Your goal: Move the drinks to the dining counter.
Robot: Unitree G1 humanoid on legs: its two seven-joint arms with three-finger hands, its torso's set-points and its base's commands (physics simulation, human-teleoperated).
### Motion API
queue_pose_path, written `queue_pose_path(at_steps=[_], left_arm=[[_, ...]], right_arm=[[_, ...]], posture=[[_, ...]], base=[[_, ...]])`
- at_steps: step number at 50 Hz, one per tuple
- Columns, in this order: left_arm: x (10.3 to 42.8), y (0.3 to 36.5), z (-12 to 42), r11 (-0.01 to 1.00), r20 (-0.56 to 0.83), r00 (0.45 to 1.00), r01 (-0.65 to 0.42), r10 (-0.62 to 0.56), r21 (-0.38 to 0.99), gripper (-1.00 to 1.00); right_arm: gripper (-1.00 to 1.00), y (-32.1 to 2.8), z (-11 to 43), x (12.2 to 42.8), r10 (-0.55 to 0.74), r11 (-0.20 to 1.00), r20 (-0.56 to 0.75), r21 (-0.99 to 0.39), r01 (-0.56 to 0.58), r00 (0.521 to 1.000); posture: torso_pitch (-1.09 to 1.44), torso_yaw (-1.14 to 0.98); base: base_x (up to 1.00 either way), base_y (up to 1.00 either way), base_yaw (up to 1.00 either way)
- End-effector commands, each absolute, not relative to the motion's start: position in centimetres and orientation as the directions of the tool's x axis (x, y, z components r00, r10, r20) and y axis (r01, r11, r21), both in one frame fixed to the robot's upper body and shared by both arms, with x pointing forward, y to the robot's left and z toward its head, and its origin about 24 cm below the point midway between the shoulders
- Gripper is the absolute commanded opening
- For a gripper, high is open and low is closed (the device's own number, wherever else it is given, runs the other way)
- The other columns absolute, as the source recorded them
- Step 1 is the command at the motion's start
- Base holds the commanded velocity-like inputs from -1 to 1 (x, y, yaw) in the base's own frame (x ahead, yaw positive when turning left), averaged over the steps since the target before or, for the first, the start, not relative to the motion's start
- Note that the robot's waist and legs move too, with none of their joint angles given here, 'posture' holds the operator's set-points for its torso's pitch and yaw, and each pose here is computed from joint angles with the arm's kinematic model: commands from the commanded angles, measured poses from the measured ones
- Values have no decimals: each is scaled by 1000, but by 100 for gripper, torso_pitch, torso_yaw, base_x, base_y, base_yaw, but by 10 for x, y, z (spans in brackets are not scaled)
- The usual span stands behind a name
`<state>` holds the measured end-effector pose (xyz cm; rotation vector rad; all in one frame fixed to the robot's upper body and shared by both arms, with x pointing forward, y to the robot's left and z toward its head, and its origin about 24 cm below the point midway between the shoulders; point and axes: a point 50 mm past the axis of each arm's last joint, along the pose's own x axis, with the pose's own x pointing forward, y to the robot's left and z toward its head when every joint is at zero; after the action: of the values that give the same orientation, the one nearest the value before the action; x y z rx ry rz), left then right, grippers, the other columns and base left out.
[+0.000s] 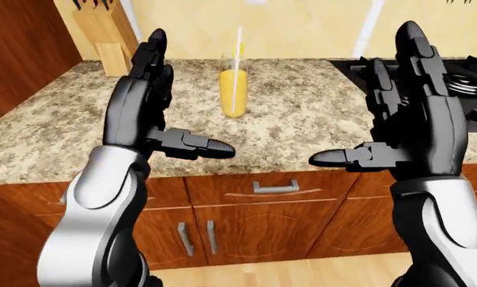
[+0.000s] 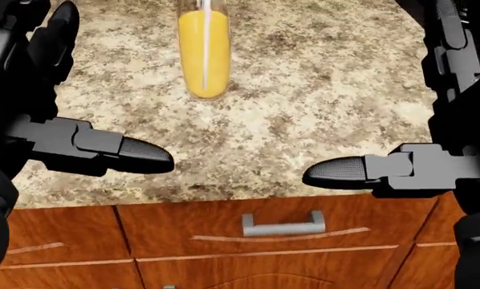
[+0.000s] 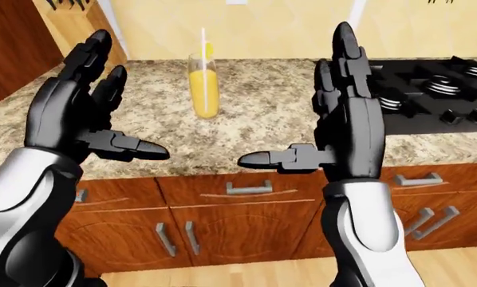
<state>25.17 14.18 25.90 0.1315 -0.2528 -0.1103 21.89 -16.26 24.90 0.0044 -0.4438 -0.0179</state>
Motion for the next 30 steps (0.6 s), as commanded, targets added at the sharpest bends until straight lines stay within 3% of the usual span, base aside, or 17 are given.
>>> queue_pose_path(at_steps=[1,11,30], left_arm=[[247,139,271,983,318,938,88,-137,161,100],[247,139,272,983,319,937,92,-141,161,100],[245,139,274,983,322,936,91,-139,160,100]], right_arm=[[100,-163,257,215,-20,1000,479,7,19,877],[100,-164,257,216,-32,999,479,19,26,877],[100,-164,258,215,-33,999,484,12,31,875]], posture=[[0,0],[0,0],[0,0]], base=[[41,0,0],[37,0,0],[3,0,0]])
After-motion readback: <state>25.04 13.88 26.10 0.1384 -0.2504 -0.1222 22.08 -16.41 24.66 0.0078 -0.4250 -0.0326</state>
